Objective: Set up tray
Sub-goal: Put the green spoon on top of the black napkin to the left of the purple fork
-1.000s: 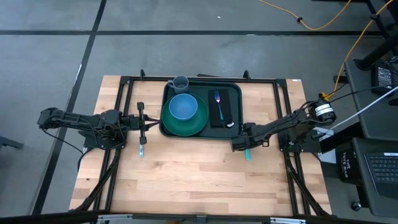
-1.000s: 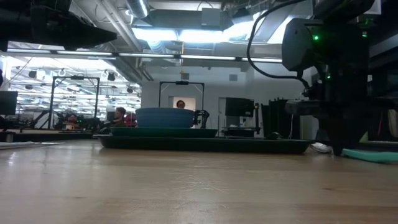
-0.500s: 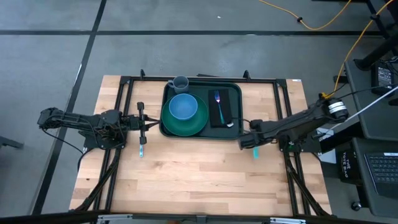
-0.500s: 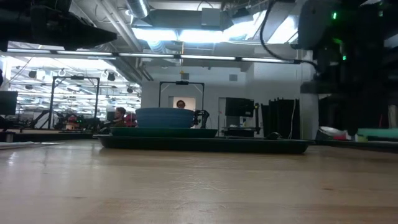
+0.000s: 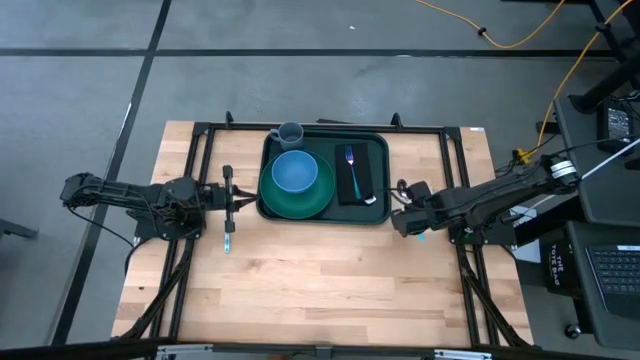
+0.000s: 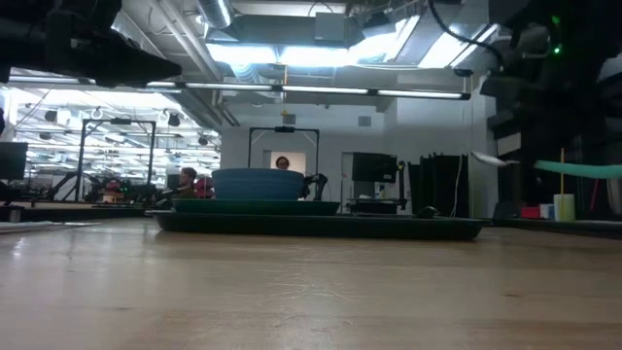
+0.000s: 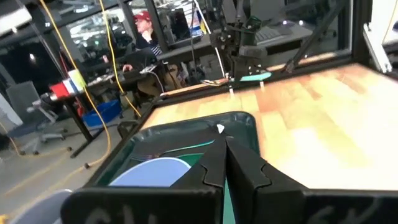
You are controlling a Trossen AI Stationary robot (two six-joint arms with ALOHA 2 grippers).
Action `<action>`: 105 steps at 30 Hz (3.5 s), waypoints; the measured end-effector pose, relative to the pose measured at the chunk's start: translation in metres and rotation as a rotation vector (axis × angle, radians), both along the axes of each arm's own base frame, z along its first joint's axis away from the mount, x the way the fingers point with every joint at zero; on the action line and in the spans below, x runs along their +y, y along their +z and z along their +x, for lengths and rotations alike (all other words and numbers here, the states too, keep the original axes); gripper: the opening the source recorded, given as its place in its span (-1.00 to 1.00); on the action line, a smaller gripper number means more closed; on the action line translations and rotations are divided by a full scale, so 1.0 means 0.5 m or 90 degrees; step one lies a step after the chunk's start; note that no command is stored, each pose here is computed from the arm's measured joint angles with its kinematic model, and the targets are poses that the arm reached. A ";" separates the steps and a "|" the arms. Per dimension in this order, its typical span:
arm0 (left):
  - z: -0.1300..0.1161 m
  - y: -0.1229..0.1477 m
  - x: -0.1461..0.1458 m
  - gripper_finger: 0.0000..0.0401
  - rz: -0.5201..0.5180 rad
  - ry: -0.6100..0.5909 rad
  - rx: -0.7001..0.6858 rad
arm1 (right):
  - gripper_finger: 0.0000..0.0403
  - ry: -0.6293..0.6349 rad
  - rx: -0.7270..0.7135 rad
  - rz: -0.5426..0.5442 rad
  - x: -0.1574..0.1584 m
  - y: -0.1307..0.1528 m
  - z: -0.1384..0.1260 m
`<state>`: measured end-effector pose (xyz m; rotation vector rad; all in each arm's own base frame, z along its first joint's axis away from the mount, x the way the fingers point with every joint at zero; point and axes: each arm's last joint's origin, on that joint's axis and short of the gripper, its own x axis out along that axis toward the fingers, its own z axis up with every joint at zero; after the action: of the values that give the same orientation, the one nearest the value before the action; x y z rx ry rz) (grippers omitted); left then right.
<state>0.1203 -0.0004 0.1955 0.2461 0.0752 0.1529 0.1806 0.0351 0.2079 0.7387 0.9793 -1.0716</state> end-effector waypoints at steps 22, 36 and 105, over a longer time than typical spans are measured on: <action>0.000 -0.001 0.016 -0.98 -0.066 -0.001 -0.007 | -0.77 0.283 -0.155 -0.205 0.014 0.010 0.103; -0.001 0.002 0.022 -0.98 -0.060 0.053 -0.019 | -0.77 0.335 -0.203 -0.284 0.022 -0.016 0.174; -0.042 -0.014 0.058 -0.98 -0.090 0.031 -0.109 | -0.77 0.178 -0.347 -0.256 -0.202 0.077 0.228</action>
<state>0.0995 0.0284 0.1887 0.0894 -0.0774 0.2162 0.2944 -0.0659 0.2464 0.5003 0.3671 -0.7290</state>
